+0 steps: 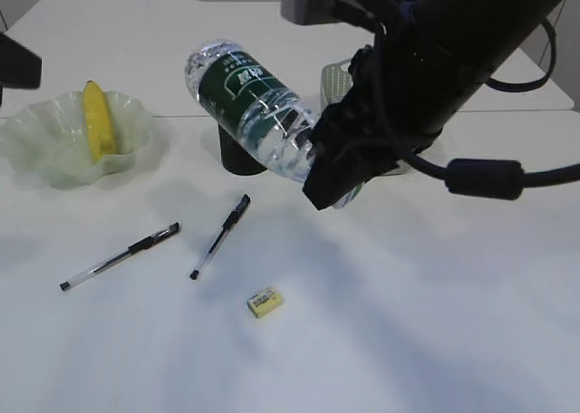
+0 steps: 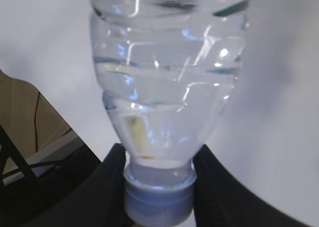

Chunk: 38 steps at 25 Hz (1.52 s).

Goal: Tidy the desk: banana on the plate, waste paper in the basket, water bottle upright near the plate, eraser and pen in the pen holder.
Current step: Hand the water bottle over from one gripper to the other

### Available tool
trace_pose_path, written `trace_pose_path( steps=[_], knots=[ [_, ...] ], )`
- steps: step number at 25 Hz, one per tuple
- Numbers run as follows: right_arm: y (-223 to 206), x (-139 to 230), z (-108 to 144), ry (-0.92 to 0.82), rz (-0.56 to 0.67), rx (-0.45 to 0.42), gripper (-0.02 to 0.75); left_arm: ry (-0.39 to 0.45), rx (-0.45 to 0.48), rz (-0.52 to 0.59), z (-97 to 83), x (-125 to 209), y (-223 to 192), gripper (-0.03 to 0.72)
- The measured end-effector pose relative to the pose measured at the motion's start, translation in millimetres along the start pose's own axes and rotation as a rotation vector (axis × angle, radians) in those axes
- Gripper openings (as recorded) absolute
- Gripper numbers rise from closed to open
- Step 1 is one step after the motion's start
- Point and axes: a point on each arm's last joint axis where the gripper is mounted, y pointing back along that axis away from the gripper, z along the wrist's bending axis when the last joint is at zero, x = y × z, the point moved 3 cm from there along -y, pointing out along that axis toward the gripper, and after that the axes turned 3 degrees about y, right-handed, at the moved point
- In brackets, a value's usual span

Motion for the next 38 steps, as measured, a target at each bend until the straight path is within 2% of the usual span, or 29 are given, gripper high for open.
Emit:
trace_pose_path(
  steps=[6,8,9,14,16,19,21,25,32,38],
  knots=[
    [8.1,-12.0,5.5,-0.019,-0.070,-0.032,0.244,0.090,0.094,-0.063,-10.1,-9.4,-2.4,0.338],
    [9.8,-14.7,7.1,-0.024,-0.087,-0.043,0.244,0.062,0.094,-0.051,-8.6,-10.0,-7.4,0.338],
    [10.2,-15.3,7.4,-0.025,-0.091,-0.045,0.244,0.012,0.092,-0.042,-7.7,-9.6,-9.9,0.338],
    [10.6,-15.6,8.1,-0.027,-0.092,-0.050,0.244,-0.457,0.106,0.010,-7.4,-2.1,-14.1,0.338],
    [10.5,-15.2,8.3,-0.028,-0.089,-0.051,0.244,-0.596,0.110,0.006,-7.7,-1.7,-14.0,0.338],
    [10.4,-13.8,8.9,-0.028,-0.077,-0.056,0.244,-0.802,0.108,-0.040,-8.9,-5.5,-14.0,0.338],
    [10.4,-12.4,9.5,-0.027,-0.066,-0.061,0.244,-0.995,0.109,-0.073,-10.5,-7.5,-13.8,0.338],
    [10.3,-11.7,9.8,-0.027,-0.060,-0.063,0.244,-1.306,0.134,-0.129,-15.9,-8.7,-13.7,0.338],
    [10.3,-11.7,9.8,-0.027,-0.060,-0.063,0.244,-1.708,0.124,-0.184,-18.1,-10.5,-18.0,0.338],
    [10.4,-11.8,10.0,-0.028,-0.061,-0.065,0.244,-1.918,0.003,-0.285,-30.9,-20.7,-29.0,0.338]
  ],
)
